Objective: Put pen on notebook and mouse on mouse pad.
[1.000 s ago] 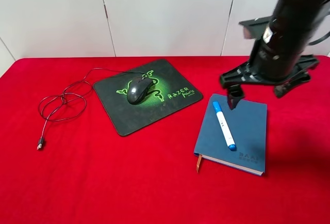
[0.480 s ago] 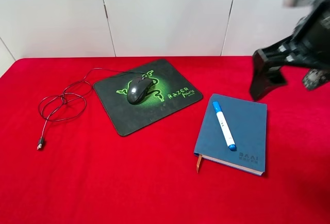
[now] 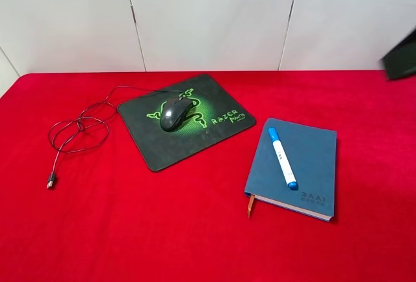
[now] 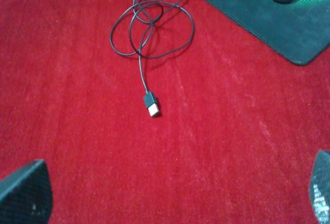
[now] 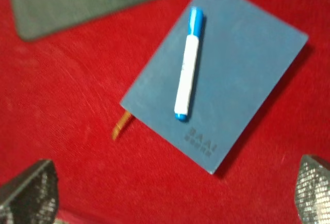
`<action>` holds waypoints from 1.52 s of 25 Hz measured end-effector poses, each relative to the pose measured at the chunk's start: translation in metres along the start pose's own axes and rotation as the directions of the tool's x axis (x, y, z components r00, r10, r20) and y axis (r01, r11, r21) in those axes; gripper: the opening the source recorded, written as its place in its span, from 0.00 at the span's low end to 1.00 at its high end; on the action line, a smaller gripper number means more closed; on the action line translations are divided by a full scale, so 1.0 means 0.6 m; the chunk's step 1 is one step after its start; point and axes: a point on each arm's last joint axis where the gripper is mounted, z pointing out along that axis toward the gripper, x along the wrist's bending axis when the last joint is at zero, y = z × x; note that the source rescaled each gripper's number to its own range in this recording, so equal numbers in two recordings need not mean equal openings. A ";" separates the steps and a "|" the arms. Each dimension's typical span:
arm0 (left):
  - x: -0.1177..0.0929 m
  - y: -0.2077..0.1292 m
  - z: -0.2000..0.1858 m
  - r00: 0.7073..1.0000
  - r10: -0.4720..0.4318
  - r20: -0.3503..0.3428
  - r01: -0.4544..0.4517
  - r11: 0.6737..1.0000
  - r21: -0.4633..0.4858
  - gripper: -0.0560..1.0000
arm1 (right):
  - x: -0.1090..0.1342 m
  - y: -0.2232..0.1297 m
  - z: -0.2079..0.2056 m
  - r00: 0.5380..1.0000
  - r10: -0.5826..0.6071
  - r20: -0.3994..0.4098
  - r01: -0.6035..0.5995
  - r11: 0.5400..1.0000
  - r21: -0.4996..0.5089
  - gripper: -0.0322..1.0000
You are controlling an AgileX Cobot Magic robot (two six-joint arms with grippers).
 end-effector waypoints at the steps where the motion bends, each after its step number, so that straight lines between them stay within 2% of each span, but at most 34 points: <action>1: 0.000 0.000 0.000 1.000 0.000 0.000 0.000 1.000 0.000 1.00 | -0.002 -0.005 -0.011 1.000 0.000 -0.007 0.000 1.000 -0.024 1.00; 5: 0.000 0.000 0.000 1.000 0.000 0.000 0.000 1.000 0.000 1.00 | -0.011 -0.037 -0.050 0.999 -0.005 -0.033 0.002 0.994 -0.108 1.00; 10: 0.000 0.000 0.000 1.000 0.000 0.000 0.000 1.000 0.000 1.00 | -0.029 -0.088 -0.057 0.999 -0.009 -0.031 0.004 0.991 -0.136 1.00; 19: 0.000 0.000 0.000 1.000 0.000 0.000 0.000 1.000 0.000 1.00 | -0.065 -0.158 -0.022 0.995 -0.065 0.080 0.074 0.991 -0.114 1.00; 24: 0.000 0.000 0.000 1.000 0.000 0.000 0.000 1.000 0.000 1.00 | -0.083 -0.197 -0.012 0.990 -0.001 0.144 0.022 0.990 -0.143 1.00; 29: 0.000 0.000 0.000 1.000 0.000 0.000 0.000 1.000 0.000 1.00 | -0.096 -0.241 -0.009 0.970 0.117 0.213 -0.063 0.967 -0.245 1.00; 35: 0.000 0.000 0.000 1.000 0.000 0.000 0.000 1.000 0.000 1.00 | -0.098 -0.280 0.003 0.947 0.219 0.237 -0.097 0.894 -0.438 1.00; 38: 0.000 0.000 0.000 1.000 0.000 0.000 0.000 1.000 0.000 1.00 | -0.095 -0.286 0.006 0.941 0.233 0.247 -0.085 0.866 -0.492 1.00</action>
